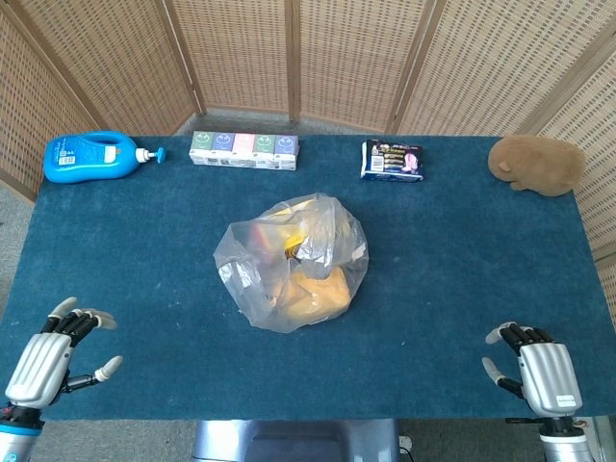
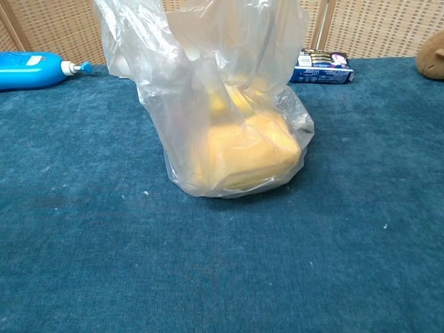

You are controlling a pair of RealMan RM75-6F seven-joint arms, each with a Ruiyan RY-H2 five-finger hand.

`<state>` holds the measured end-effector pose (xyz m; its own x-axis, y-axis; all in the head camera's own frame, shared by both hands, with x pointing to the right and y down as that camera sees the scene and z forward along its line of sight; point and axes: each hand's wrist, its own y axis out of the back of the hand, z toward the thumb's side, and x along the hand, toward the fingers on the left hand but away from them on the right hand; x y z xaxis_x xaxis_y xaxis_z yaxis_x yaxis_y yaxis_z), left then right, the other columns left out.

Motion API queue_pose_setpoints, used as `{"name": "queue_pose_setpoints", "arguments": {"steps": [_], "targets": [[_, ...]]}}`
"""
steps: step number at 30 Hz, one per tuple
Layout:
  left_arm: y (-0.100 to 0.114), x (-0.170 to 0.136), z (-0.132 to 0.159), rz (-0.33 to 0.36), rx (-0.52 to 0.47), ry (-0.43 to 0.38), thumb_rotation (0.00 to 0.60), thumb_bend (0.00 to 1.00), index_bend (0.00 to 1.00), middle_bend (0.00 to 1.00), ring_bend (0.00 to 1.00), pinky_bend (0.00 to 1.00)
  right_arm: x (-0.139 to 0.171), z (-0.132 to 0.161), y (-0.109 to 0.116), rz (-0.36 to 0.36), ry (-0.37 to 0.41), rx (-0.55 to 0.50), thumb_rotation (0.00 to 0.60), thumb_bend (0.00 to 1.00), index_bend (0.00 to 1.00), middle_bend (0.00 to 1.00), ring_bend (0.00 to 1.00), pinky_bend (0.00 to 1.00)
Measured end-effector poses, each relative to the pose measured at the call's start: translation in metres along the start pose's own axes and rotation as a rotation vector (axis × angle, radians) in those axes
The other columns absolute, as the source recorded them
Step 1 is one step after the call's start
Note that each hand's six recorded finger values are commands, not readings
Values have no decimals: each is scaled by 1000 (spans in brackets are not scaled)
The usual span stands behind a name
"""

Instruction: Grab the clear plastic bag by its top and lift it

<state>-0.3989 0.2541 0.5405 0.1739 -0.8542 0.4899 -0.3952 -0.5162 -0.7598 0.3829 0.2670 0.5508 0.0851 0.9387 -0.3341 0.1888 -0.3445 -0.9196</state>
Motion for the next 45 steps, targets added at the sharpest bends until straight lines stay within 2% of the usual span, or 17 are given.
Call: {"name": "queue_pose_setpoints", "arguments": {"steps": [2, 5, 14, 18, 24, 33, 39, 45], "targets": [[-2, 2, 3, -15, -78, -9, 0, 153, 350, 329, 237, 151, 1, 0, 0, 2, -1, 0, 600, 295, 471, 463, 501, 445], [-3, 6, 10, -41, -256, -28, 0, 154, 350, 329, 238, 199, 2, -1, 0, 0, -2, -2, 600, 294, 468, 463, 501, 445], [-7, 24, 39, -156, -984, -80, 0, 173, 350, 329, 237, 236, 5, -2, 3, -10, -7, -4, 600, 295, 463, 463, 501, 445], [-13, 37, 54, -247, -1293, -72, 0, 188, 350, 329, 237, 255, 6, -3, 3, -11, -8, -6, 600, 295, 462, 463, 501, 445], [-29, 68, 82, -407, -1615, -29, 0, 203, 351, 329, 238, 269, 7, -4, 3, -13, -13, -6, 600, 295, 458, 463, 501, 445], [-46, 106, 119, -516, -1761, 4, 0, 254, 331, 329, 238, 271, 9, -6, 3, -15, -25, -6, 600, 294, 453, 463, 501, 445], [-56, 121, 146, -611, -1851, 47, 0, 256, 224, 319, 237, 268, 12, -9, 4, -21, -38, -7, 600, 294, 450, 463, 501, 445], [-57, 130, 169, -678, -1864, 42, 0, 258, 166, 263, 202, 200, 16, -12, 6, -30, -48, -9, 600, 294, 448, 463, 501, 442]]}}
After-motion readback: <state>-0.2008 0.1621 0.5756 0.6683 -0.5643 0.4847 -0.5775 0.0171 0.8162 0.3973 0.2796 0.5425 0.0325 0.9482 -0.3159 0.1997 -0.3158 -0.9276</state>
